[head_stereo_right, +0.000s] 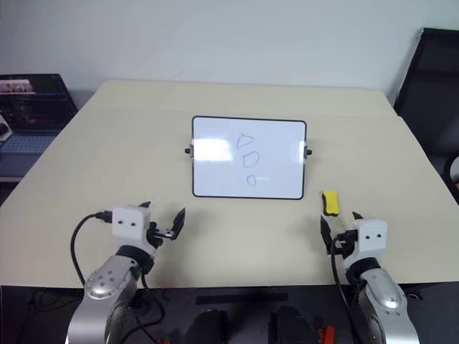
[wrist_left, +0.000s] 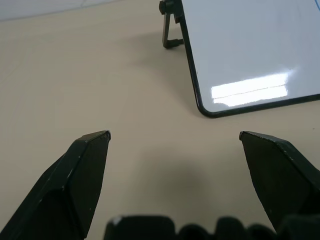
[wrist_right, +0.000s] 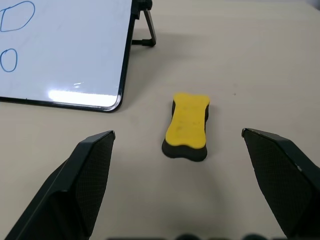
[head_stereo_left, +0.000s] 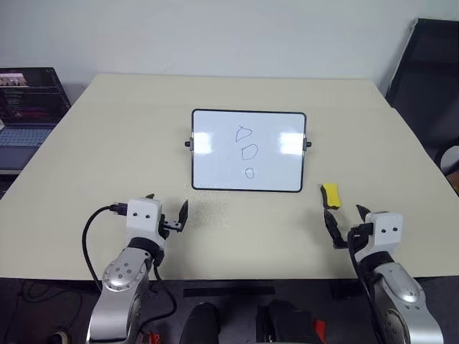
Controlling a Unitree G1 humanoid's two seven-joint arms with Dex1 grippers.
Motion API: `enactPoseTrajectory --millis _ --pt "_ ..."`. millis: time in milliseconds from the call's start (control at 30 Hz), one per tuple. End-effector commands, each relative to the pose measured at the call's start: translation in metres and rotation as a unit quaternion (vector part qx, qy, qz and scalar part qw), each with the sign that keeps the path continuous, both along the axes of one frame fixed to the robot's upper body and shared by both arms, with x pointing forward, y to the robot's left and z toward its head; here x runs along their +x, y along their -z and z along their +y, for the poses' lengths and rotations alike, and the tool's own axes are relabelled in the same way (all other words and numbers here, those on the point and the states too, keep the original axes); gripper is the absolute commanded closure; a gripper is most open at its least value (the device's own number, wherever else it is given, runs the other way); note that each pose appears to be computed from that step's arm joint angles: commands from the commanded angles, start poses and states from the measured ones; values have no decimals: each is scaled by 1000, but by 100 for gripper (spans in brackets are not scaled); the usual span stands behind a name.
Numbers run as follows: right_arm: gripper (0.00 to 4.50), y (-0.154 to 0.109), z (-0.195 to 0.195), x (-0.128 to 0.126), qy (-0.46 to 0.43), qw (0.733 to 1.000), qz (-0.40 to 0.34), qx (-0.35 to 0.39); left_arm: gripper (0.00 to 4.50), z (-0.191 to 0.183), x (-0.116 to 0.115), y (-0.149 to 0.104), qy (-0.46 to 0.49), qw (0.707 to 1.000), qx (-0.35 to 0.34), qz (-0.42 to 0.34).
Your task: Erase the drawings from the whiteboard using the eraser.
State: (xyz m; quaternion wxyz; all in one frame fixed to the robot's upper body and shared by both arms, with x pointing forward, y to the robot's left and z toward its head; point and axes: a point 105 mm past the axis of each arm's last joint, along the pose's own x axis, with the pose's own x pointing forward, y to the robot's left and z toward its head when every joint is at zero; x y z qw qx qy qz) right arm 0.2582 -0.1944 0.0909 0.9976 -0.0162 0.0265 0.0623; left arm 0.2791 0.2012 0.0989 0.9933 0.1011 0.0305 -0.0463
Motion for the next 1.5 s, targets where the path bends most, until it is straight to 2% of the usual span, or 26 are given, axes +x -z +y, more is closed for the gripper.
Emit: enactPoseTrajectory --millis 33,167,333,433,600,733,833,933,1033,1100,1367,1500 --pt "4 -14 1 3 -1 1000 -22 -4 0 -3 3 -18 4 999 12 -32" --pt "4 -14 -2 5 14 1000 -20 -12 0 1 3 -16 1 999 17 -28" --pt "4 -31 -15 4 60 997 -32 -29 0 -17 9 -28 80 996 21 -41" --pt "4 -37 -7 3 63 997 -43 -27 0 -16 12 -37 121 991 20 -51" --pt "4 -51 13 2 20 998 -59 -9 0 -34 13 -53 228 971 26 -70" --pt "4 -70 10 10 24 997 -70 -9 0 -47 21 -67 292 952 39 -85" --pt "4 -76 6 19 36 997 -65 -4 0 -49 32 -66 330 941 38 -70" --pt "4 -73 -1 33 48 998 -36 5 0 -59 40 -70 375 925 30 -57" --pt "4 -55 -7 45 58 998 36 13 0 -73 44 -75 430 901 34 -44" --pt "4 -50 -8 50 55 997 60 16 0 -80 47 -79 458 887 41 -41" --pt "4 -38 -5 62 51 993 98 27 0 -106 39 -92 564 824 48 -15" --pt "4 -34 1 70 40 993 103 38 0 -113 37 -97 585 809 56 -12"
